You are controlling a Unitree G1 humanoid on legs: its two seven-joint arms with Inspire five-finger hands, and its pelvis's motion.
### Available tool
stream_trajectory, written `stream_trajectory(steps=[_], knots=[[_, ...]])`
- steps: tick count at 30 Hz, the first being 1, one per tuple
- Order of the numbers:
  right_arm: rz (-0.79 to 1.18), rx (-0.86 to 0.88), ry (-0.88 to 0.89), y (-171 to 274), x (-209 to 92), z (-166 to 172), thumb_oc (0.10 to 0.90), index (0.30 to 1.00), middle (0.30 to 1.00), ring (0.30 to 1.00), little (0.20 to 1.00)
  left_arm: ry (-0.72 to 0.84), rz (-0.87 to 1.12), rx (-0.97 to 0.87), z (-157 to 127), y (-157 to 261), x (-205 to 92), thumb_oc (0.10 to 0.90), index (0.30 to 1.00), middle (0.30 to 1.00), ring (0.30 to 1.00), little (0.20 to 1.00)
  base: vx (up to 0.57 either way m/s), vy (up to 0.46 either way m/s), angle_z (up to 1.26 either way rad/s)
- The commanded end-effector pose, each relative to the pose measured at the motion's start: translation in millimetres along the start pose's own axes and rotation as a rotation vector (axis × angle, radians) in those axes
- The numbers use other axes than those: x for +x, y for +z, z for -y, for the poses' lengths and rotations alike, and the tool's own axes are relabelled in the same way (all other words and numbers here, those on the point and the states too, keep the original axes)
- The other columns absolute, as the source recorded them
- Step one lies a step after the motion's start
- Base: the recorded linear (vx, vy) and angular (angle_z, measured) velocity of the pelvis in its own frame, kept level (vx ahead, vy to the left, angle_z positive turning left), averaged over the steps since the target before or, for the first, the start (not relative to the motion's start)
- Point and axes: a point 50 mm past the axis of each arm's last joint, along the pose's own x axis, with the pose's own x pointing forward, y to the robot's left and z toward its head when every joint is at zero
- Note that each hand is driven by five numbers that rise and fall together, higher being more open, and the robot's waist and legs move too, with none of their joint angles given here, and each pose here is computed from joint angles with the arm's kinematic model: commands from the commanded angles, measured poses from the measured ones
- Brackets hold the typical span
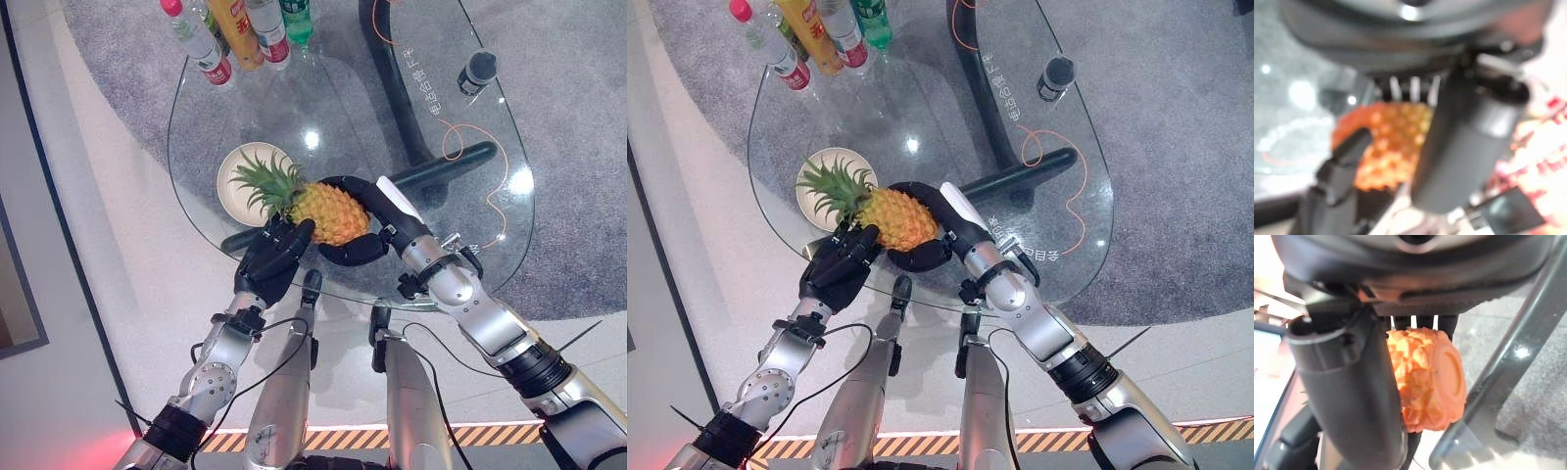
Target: Pick up the fruit to the plate
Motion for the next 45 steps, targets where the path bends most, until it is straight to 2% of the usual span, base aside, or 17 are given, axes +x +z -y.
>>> stream_trajectory(steps=[1,8,12,20,31,45], knots=[[0.411,-0.077,0.272,85.8,2.3,-30.2,0.100,0.300,0.300,0.300,0.200,-0.405,0.235,-0.033,78.6,38.9,13.8,0.800,0.900,0.900,0.900,0.900,0.01,-0.017,0.08],[0.407,-0.113,0.547,84.9,-3.4,-50.1,0.100,0.300,0.300,0.300,0.200,-0.396,0.317,-0.072,78.7,48.2,12.0,0.800,0.900,0.900,0.900,0.900,0.02,-0.030,0.06],[0.395,-0.131,0.590,82.5,-1.7,-55.0,0.100,0.300,0.300,0.300,0.200,-0.387,0.364,-0.135,76.7,54.0,11.8,0.800,0.900,0.900,0.900,0.900,0.02,-0.047,0.06],[0.391,-0.089,0.529,81.7,2.7,-51.5,0.100,0.300,0.300,0.300,0.200,-0.354,0.414,-0.188,71.4,58.0,9.5,0.800,0.900,0.900,0.900,0.900,0.01,-0.034,0.01],[0.371,-0.027,0.466,79.8,11.5,-56.5,0.100,0.300,0.300,0.300,0.200,-0.319,0.738,-0.274,62.8,83.2,-2.3,0.800,0.900,0.900,0.900,0.900,0.02,-0.022,0.01],[0.354,0.023,0.373,78.9,20.8,-55.3,0.100,0.300,0.300,0.300,0.200,-0.273,0.875,-0.283,58.1,97.7,-8.6,0.800,0.900,0.900,0.900,0.900,0.02,-0.026,0.03]])
